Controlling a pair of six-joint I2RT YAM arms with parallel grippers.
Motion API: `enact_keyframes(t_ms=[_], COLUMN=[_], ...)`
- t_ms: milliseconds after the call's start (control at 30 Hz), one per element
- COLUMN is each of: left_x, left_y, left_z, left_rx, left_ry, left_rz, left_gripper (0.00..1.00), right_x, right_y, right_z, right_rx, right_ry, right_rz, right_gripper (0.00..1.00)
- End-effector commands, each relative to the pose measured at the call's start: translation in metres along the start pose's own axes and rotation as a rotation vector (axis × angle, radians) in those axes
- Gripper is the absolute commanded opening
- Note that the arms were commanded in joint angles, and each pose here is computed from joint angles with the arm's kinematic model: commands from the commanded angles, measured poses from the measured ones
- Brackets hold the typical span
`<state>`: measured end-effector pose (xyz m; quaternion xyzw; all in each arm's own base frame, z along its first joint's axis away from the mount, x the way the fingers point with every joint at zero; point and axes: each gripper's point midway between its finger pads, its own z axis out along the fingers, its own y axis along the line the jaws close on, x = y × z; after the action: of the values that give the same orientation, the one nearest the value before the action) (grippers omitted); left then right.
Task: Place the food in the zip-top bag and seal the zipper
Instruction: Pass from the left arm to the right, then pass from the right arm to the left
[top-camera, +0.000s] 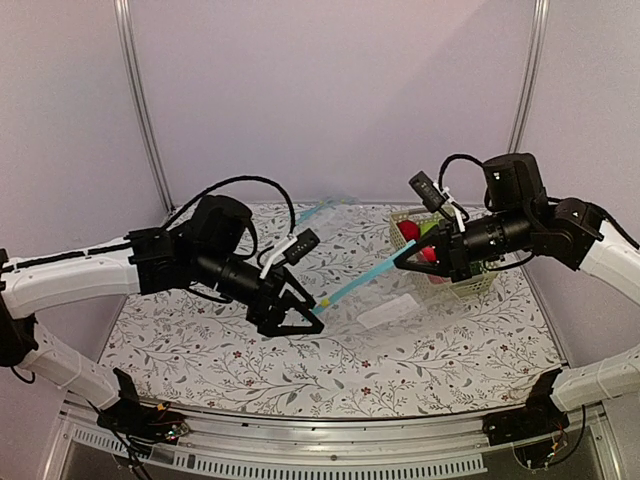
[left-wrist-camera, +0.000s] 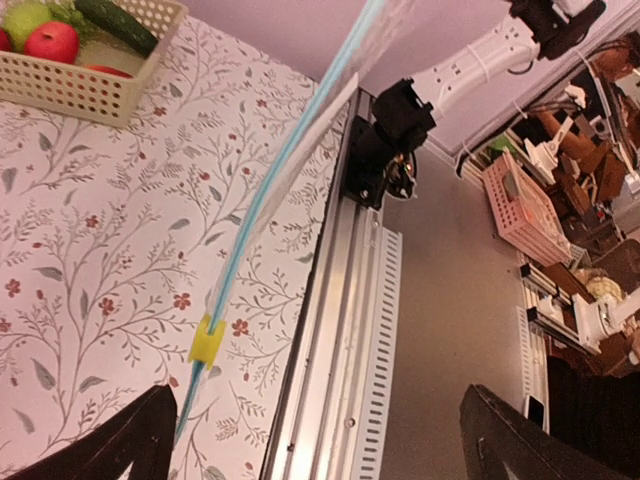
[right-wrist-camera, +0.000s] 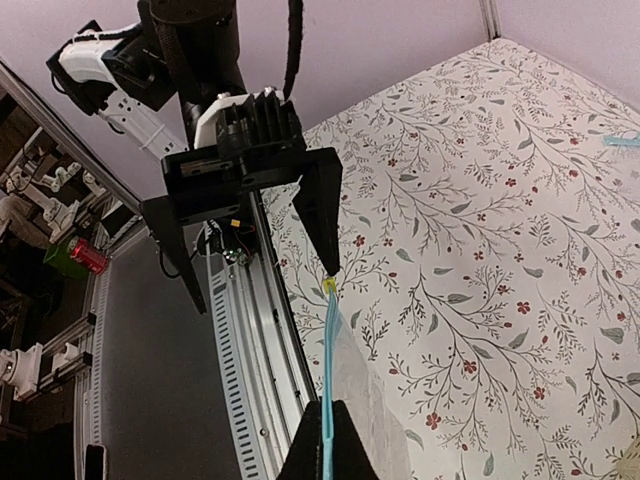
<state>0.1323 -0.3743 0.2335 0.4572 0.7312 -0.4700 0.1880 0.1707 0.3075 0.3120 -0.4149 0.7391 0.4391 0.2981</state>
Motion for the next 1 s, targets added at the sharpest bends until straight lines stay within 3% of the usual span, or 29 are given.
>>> enact_keyframes(t_ms=[0,367,633,733,867,967], left_x=[-0.044,-0.034,-0.025,-0.022,-0.026,-0.031], left_y=[0.022,0.055,0.023,0.019,0.020,0.020], left_z=[-0.036,-0.065,-0.057,-0.052,-0.051,-0.052], left_rx=[-0.156,-0.290,-0.096,-0.059,-0.062,-0.061], left_ry=[-0.300,-0.372,-0.313,-0.280,-0.283,-0.292], left_rz=[0.022,-0.040,-0.012,-0.013,0.000,0.011], left_gripper=[1.00,1.00,0.99,0.90,0.67,0.56], right_x=[-0.031,-0.048,-0.053,-0.054,-0.054,-0.053], right_y=[0.009,0.028,0.027,0.028,0.029,0.028], right_z=[-0.016,-0.026,-0.029,-0.029,-0.028,-0.027], right_rx=[0.014,-0.056,-0.048,-0.056,-0.064,-0.065], right_ry=[-0.170,-0.227,-0.258,-0.264,-0.264,-0.263], right_rz=[-0.001,-0.015,-0.002,0.004,0.015,0.026], right_gripper=[0.00,0.00,0.00,0.00,0.00,0.00])
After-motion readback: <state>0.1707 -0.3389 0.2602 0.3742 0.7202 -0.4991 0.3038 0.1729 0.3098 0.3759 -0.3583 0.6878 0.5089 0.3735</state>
